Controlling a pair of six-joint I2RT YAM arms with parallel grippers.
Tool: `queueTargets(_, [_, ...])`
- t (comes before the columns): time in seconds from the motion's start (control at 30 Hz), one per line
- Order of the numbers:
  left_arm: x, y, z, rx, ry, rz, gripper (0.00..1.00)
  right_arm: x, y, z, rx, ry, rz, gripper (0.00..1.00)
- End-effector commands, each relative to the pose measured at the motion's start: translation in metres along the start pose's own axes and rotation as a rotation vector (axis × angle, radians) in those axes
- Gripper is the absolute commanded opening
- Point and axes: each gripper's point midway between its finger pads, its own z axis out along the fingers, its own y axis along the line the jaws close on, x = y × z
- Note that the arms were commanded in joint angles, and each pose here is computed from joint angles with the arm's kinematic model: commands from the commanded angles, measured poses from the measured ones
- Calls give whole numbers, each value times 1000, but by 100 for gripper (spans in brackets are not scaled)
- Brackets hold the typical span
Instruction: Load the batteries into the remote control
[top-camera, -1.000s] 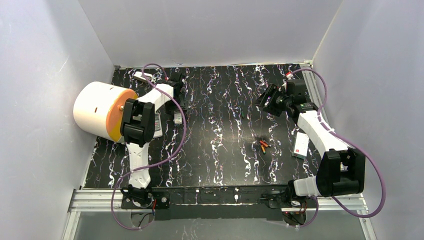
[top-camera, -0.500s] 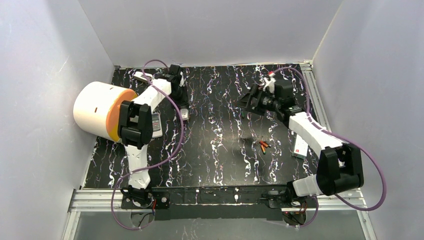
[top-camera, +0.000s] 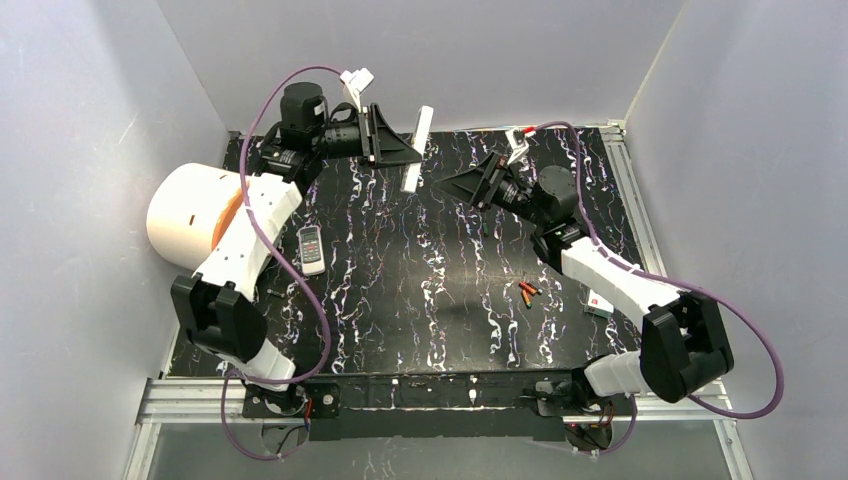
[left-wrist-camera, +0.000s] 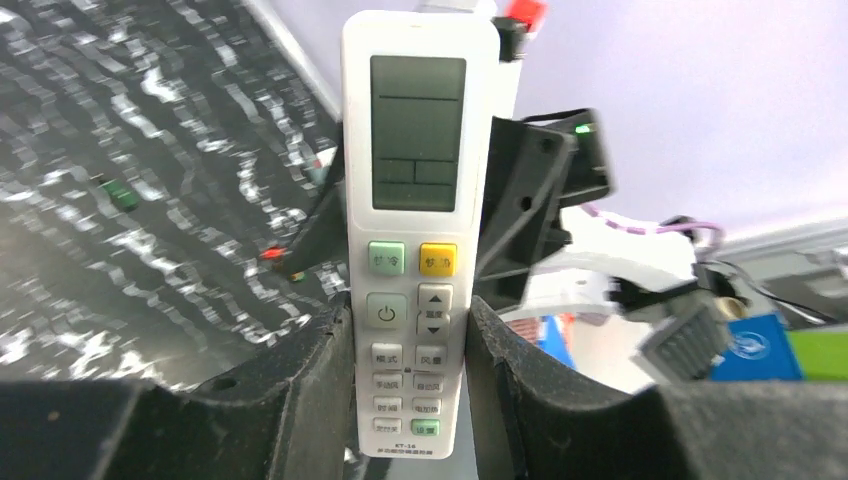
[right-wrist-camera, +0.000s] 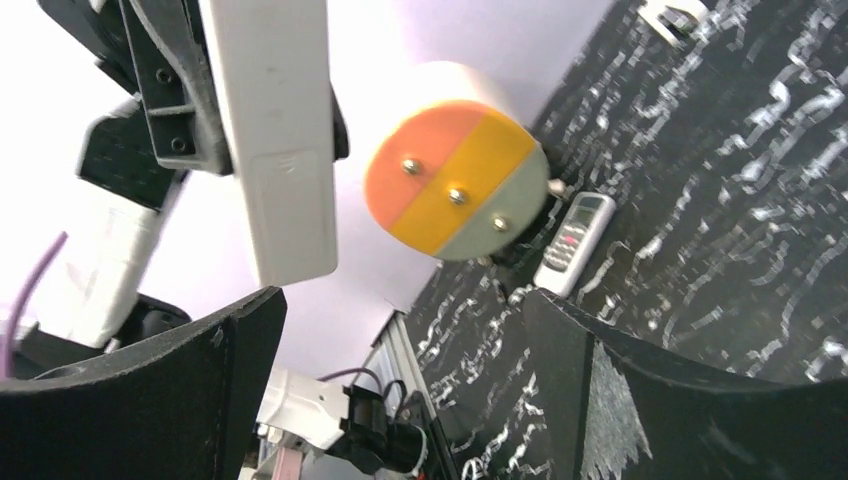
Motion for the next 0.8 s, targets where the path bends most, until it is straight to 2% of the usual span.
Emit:
queueTargets(0.0, [-7,-70,-19,241,-5,-2,0,-19,76,-5,-258,-80,-48,97])
queueTargets(0.13, [-11,-85,-25,236,-34,9,0,-16,116,-16,-430,-88,-43,97])
queueTargets(0.23, [-10,-90,-28,235,-45,15,0,-12,130,-15,-469,-70,-55,97])
queueTargets(0.33, [-7,-90,-27,231,-45,-5,0,-8,137,-10,-476,-64,-47,97])
queueTargets(0.47, [-4,-94,-28,227,-56,-3,0,-7,126,6,-404,-69,-1,95])
queueTargets(0.63, [1,-94,-31,206,-84,0,0,-11,130,12,-426,-81,40,87])
queueTargets(0.77, [5,-92,-33,188,-108,10,0,-5,131,22,-421,-41,50,76])
